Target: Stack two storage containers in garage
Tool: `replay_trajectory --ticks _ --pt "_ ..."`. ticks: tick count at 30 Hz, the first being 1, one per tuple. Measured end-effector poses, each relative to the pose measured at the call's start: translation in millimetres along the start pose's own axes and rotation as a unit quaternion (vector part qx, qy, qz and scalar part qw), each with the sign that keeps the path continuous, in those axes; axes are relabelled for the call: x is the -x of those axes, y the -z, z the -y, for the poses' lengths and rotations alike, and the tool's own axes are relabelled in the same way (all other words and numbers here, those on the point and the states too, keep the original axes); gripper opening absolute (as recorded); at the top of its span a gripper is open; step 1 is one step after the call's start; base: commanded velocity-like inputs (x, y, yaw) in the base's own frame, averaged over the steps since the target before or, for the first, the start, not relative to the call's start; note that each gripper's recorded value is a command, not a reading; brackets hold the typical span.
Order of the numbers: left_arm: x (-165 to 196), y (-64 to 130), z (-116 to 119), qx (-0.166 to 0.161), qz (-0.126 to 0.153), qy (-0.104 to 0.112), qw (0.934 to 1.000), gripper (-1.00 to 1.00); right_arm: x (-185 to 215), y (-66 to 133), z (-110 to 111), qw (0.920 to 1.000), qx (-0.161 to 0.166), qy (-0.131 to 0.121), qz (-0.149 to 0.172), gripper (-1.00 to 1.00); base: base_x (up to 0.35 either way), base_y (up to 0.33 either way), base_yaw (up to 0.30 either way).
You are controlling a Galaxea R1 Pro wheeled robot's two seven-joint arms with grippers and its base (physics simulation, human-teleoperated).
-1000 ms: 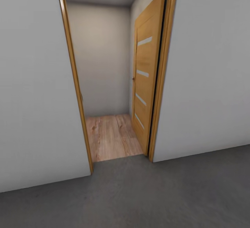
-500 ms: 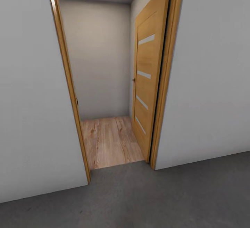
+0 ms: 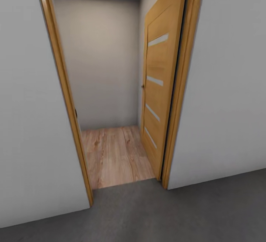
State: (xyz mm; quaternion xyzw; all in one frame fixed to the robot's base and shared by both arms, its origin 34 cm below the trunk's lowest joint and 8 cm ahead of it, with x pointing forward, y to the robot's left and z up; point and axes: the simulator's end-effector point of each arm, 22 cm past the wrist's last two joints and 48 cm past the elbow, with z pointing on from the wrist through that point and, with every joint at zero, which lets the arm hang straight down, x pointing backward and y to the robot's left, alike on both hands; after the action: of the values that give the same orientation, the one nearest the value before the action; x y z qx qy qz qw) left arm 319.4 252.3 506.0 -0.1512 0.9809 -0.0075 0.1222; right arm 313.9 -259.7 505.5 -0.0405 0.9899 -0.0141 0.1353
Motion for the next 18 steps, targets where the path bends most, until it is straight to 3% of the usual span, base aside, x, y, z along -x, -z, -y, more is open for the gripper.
replay_trajectory --ticks 18 --pt "0.2 0.0 -0.8 0.001 0.0 0.002 1.0 1.0 1.0 0.0 -1.0 1.0 0.004 -0.002 0.003 1.0 0.322 0.0 0.0"
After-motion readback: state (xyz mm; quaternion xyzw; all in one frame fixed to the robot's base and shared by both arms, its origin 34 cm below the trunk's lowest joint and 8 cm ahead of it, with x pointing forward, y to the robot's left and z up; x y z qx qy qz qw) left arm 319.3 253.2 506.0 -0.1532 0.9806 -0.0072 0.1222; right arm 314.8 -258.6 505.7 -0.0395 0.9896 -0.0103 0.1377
